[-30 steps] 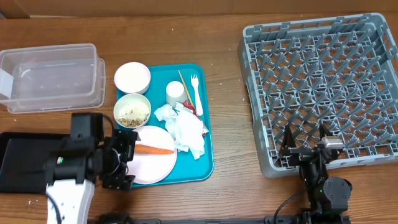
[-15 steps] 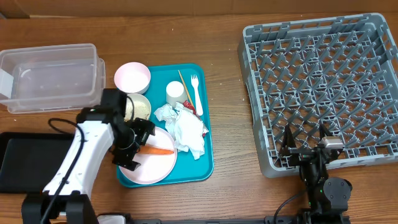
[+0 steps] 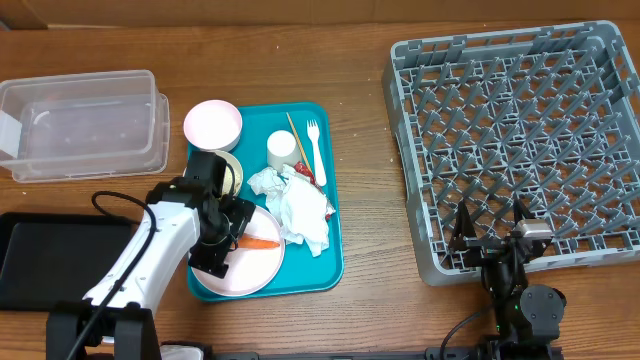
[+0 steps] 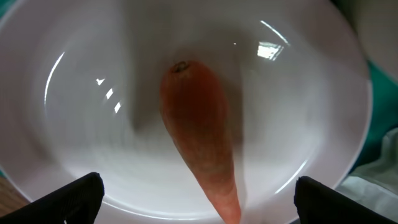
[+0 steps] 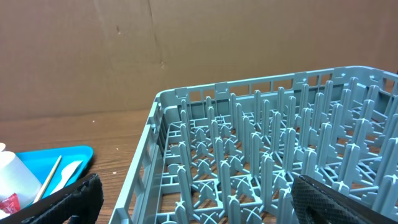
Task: Sort waste into correct bins and load items into the dishwasher
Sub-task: 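Move the left gripper to the carrot on the white plate and grasp it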
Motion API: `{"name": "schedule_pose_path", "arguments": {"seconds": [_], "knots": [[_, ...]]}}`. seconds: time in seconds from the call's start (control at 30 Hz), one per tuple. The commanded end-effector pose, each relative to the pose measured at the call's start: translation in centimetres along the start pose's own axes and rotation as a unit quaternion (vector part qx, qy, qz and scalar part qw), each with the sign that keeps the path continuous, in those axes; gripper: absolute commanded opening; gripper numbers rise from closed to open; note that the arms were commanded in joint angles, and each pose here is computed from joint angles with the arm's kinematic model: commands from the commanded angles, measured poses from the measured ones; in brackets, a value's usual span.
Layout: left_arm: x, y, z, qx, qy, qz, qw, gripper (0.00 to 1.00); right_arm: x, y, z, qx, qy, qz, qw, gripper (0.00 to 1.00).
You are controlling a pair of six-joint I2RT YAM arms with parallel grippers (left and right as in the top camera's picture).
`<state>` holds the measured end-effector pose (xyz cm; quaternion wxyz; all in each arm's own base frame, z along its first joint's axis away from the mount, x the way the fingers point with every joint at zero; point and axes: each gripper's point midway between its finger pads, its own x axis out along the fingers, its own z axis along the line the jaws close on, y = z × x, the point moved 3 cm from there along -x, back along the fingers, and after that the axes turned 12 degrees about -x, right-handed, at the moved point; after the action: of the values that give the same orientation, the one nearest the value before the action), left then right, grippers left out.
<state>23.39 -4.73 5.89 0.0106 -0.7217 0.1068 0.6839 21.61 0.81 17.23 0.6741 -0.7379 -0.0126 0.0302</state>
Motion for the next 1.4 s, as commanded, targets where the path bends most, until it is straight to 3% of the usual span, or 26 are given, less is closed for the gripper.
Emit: {"name": "schedule_pose_path", "arguments": {"seconds": [0.0, 0.17, 0.3, 0.47, 0.6, 0.7, 0.83, 0.87, 1.0, 1.03, 1.07, 1.3, 1.37], "knots": [[1.3, 0.1, 1.1, -0.022, -0.013, 0.012, 1.000, 1.00, 0.0, 0.2, 0.0, -0.002, 0.002, -0.002, 1.000, 1.00], [1.3, -0.6, 1.0, -0.037, -0.008, -0.003, 0.999, 1.00, 0.0, 0.2, 0.0, -0.002, 0.002, -0.002, 1.000, 1.00], [1.3, -0.8, 1.0, -0.042, -0.009, -0.006, 0.999, 0.90, 0.0, 0.2, 0.0, -0.002, 0.002, -0.002, 1.000, 1.00], [1.7, -1.1, 1.7, -0.060, -0.018, -0.017, 0.998, 0.93, 0.0, 0.2, 0.0, -0.002, 0.002, -0.002, 1.000, 1.00], [2.5, -1.1, 2.8, -0.114, -0.031, -0.017, 0.993, 0.76, 0.0, 0.2, 0.0, -0.002, 0.002, -0.002, 1.000, 1.00], [2.6, -1.1, 2.9, -0.115, -0.031, -0.017, 0.993, 0.66, 0.0, 0.2, 0.0, -0.002, 0.002, -0.002, 1.000, 1.00], [2.6, -1.1, 2.9, -0.115, -0.030, -0.017, 0.993, 0.60, 0.0, 0.2, 0.0, -0.002, 0.002, -0.002, 1.000, 1.00], [2.6, -1.2, 2.7, -0.114, -0.028, -0.019, 0.993, 0.45, 0.0, 0.2, 0.0, -0.002, 0.002, -0.002, 1.000, 1.00], [2.6, -1.2, 2.5, -0.114, -0.022, -0.020, 0.993, 0.49, 0.0, 0.2, 0.0, -0.002, 0.002, -0.002, 1.000, 1.00], [2.6, -1.2, 2.5, -0.114, -0.021, -0.020, 0.993, 0.47, 0.0, 0.2, 0.0, -0.002, 0.002, -0.002, 1.000, 1.00], [2.6, -1.2, 2.5, -0.113, -0.021, -0.020, 0.993, 0.35, 0.0, 0.2, 0.0, -0.002, 0.002, -0.002, 1.000, 1.00], [2.6, -1.1, 2.5, -0.111, -0.022, -0.016, 0.993, 0.27, 0.0, 0.2, 0.0, -0.002, 0.002, -0.002, 1.000, 1.00], [2.6, -0.8, 2.7, -0.102, -0.027, -0.005, 0.994, 0.16, 0.0, 0.2, 0.0, -0.002, 0.002, -0.002, 1.000, 1.00]]}}
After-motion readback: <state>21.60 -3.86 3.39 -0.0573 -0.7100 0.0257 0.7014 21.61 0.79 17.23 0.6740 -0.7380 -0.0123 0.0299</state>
